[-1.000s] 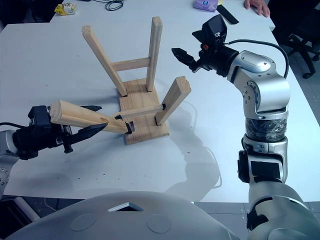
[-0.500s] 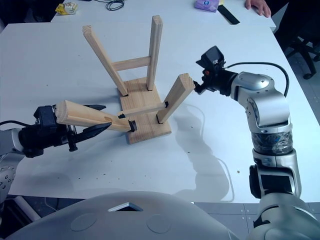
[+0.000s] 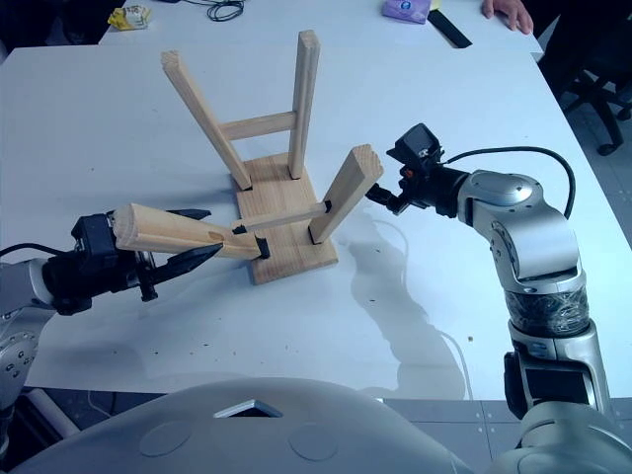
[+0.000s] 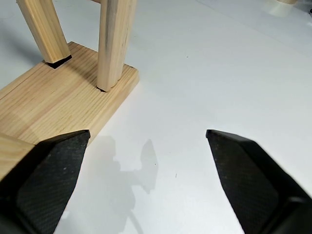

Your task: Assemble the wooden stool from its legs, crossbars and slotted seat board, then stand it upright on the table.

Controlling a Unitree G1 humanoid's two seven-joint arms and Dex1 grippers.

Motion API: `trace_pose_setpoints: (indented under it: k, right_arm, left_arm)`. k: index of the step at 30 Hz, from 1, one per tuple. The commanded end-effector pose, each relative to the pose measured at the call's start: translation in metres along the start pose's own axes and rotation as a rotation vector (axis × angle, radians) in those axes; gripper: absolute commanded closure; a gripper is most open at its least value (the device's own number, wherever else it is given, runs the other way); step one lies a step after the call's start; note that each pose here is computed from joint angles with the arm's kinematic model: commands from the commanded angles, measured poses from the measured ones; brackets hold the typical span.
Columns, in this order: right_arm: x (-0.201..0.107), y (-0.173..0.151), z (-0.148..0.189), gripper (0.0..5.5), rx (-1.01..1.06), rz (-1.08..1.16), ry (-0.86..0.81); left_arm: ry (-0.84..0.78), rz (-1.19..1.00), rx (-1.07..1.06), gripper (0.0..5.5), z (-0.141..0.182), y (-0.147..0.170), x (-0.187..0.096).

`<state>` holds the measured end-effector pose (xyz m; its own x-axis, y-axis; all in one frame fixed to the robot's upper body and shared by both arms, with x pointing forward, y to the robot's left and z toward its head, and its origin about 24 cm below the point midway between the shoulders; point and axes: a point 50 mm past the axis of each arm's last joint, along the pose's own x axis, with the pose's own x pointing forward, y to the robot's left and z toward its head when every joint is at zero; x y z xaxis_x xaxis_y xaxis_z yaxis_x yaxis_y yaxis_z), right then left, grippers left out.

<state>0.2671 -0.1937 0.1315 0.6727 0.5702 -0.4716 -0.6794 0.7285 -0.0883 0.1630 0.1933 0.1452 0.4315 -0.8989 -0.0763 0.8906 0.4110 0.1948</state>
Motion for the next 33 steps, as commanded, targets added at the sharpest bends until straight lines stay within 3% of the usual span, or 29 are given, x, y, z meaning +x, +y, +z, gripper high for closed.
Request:
trace_pose_setpoints:
  k: [1,10,33]
  right_arm:
    - [-0.001,0.001,0.007,1.10,0.002,-0.006,-0.022]
    - [-0.001,-0.003,0.005,1.10,0.006,-0.011,-0.012]
    - [0.017,-0.025,0.030,1.10,-0.101,0.052,-0.020]
  left_arm:
    - [0.068,-0.016,-0.023,3.45,-0.010,-0.002,0.000]
    - [0.008,0.051,0.038,3.45,0.006,0.007,-0.001]
    - [-0.047,0.125,-0.021,3.45,-0.012,-0.014,0.012]
